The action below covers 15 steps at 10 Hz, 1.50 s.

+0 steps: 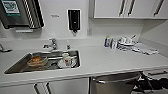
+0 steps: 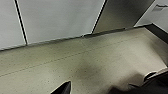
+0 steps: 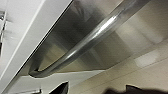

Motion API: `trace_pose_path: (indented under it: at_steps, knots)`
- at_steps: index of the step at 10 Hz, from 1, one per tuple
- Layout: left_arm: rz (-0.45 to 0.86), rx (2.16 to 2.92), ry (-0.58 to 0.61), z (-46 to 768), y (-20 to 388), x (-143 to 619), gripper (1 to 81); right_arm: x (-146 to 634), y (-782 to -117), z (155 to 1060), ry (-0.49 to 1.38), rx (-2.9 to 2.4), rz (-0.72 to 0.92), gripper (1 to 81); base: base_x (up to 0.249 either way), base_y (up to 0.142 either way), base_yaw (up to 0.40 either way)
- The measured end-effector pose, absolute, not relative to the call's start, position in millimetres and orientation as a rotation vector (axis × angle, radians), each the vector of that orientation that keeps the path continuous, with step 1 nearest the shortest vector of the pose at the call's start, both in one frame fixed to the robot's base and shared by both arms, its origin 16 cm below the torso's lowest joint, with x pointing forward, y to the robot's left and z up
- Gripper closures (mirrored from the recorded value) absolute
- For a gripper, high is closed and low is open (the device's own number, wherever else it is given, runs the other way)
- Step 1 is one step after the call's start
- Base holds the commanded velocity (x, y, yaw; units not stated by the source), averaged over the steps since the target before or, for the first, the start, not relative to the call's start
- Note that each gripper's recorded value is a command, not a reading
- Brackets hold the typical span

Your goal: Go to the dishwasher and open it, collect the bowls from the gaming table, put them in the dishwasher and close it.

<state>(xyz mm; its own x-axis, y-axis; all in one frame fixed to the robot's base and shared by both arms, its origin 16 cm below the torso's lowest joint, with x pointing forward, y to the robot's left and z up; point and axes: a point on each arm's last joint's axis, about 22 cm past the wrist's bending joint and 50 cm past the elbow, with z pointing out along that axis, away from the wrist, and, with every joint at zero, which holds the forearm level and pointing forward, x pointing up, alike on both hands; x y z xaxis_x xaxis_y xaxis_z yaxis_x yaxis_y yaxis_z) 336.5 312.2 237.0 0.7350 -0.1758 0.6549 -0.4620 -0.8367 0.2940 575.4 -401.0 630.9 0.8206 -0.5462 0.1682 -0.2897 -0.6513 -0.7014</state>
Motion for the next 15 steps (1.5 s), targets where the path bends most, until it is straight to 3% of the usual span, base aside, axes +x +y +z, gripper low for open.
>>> trace_pose_path:
  at_steps: [5, 9, 13, 15]
  knots:
    - [0.879, 2.494, -0.487, 237, 313, 337, 1.0, 599, -429, 650, 0.911, -2.227, -0.402, 1.0, 0.0, 0.0, 0.0]
    - [0.961, 2.464, -0.522, 246, 322, 347, 1.0, 634, -417, 654, 0.962, -2.222, -0.361, 1.0, 0.0, 0.0, 0.0]
    - [0.964, 2.406, -0.771, 245, 327, 342, 1.0, 641, -419, 633, 1.007, -2.252, -0.311, 1.0, 0.0, 0.0, 0.0]
    - [0.973, 2.339, -0.902, 244, 310, 353, 1.0, 643, -413, 622, 1.012, -2.267, -0.277, 1.0, 0.0, 0.0, 0.0]
